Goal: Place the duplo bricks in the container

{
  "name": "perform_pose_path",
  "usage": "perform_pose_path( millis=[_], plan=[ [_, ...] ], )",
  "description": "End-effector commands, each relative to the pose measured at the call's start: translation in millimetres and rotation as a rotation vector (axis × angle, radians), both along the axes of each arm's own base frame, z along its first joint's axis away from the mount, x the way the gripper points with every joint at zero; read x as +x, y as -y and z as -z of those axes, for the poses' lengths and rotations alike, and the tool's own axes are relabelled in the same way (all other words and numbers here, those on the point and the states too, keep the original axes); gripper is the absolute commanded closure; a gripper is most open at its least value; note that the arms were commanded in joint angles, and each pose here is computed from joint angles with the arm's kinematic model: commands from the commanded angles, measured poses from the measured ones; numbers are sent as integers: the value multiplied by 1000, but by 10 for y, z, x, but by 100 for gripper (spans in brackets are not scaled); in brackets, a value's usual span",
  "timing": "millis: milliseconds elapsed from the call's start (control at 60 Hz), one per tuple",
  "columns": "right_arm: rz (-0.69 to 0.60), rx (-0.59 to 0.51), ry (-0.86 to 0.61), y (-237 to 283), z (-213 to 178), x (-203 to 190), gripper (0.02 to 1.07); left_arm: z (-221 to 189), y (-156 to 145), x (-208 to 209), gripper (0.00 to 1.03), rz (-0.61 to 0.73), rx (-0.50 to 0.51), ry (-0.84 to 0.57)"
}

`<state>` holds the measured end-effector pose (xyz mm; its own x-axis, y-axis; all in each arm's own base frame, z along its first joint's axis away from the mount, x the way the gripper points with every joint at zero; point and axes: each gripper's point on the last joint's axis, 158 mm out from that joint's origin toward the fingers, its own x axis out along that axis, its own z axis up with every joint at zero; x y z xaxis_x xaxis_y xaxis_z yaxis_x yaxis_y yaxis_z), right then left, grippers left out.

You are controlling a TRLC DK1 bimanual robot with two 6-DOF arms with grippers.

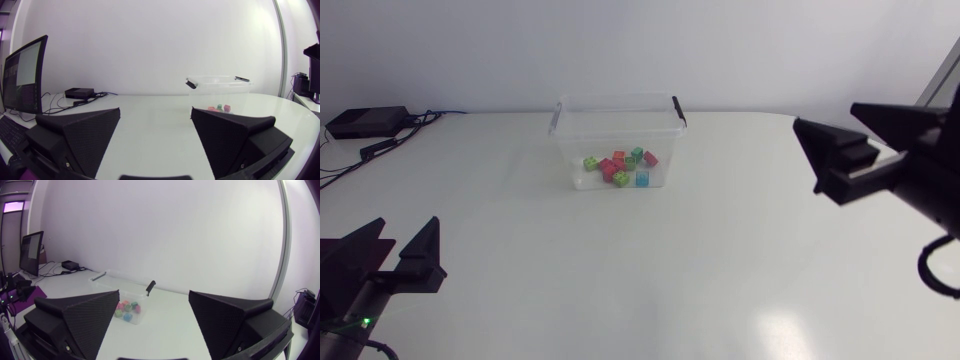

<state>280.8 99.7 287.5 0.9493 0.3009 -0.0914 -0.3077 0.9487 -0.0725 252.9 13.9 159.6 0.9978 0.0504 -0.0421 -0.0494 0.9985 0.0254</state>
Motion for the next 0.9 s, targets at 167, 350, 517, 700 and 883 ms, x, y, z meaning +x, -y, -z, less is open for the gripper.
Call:
perform_pose_path(
  millis=[167, 350, 517, 700, 883],
  plan=[
    [46, -1, -10, 227, 487, -189, 7, 78, 25, 4, 4, 11, 0, -11],
    [111, 18, -4, 426, 688, -212, 7, 82, 59, 6, 4, 24, -6, -13],
    [169, 35, 2, 595, 874, -231, 7, 85, 89, 8, 4, 35, -12, -14],
    [236, 54, 11, 782, 1094, -249, 7, 89, 125, 10, 4, 49, -18, -16],
    [301, 71, 20, 959, 1312, -262, 7, 93, 159, 12, 4, 62, -25, -18]
  ],
)
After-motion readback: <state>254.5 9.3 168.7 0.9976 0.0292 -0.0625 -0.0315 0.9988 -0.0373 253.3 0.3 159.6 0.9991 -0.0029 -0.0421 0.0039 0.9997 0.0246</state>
